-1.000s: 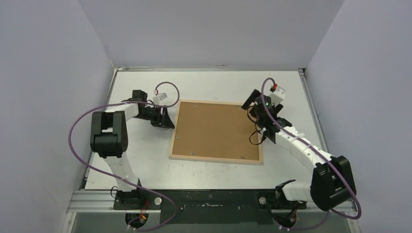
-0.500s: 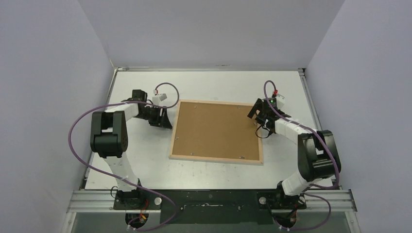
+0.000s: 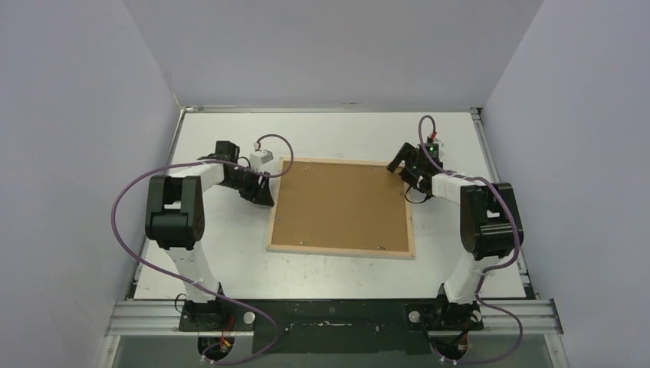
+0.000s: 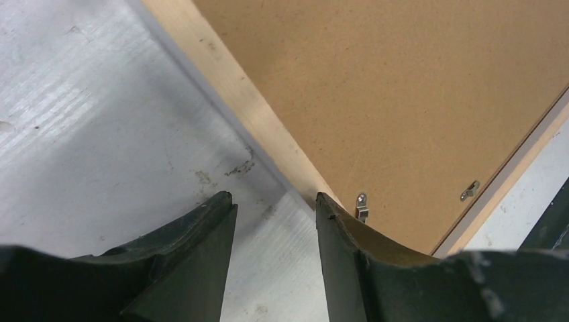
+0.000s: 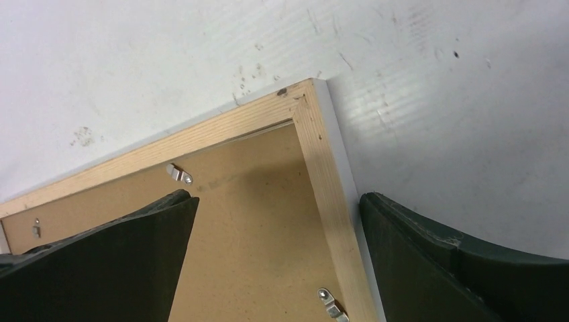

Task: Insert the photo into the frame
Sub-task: Adjust the photo frame at the center of the board.

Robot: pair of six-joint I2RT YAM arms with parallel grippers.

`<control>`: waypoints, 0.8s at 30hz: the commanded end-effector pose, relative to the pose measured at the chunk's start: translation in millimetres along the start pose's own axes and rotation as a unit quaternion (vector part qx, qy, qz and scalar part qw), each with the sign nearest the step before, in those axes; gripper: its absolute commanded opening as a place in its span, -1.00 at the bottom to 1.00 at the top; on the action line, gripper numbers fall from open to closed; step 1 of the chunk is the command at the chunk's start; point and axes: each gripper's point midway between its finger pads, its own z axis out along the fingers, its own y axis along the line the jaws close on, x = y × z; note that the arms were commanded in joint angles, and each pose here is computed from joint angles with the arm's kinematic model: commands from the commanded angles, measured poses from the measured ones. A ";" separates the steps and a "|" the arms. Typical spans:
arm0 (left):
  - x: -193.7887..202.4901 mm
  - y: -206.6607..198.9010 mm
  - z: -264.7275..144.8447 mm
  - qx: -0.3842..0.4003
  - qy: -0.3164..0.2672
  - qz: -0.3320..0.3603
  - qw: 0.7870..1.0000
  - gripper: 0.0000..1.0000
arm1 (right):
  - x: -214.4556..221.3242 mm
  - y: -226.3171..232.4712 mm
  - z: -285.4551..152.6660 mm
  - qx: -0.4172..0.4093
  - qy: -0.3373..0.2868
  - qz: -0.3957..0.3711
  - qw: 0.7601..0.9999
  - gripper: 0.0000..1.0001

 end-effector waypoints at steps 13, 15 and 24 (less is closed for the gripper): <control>17.9 -22.0 7.9 0.048 0.040 0.020 0.998 -0.13 | -33.3 92.7 49.9 -0.075 0.002 -0.016 0.997 0.91; 17.7 -28.4 6.0 0.062 0.038 0.017 0.997 -0.16 | -39.1 103.0 56.2 -0.082 -0.001 -0.019 0.996 0.91; 22.0 -58.5 -5.3 0.125 0.034 0.027 0.991 -0.18 | -65.0 137.3 77.6 -0.078 -0.014 -0.041 0.996 0.92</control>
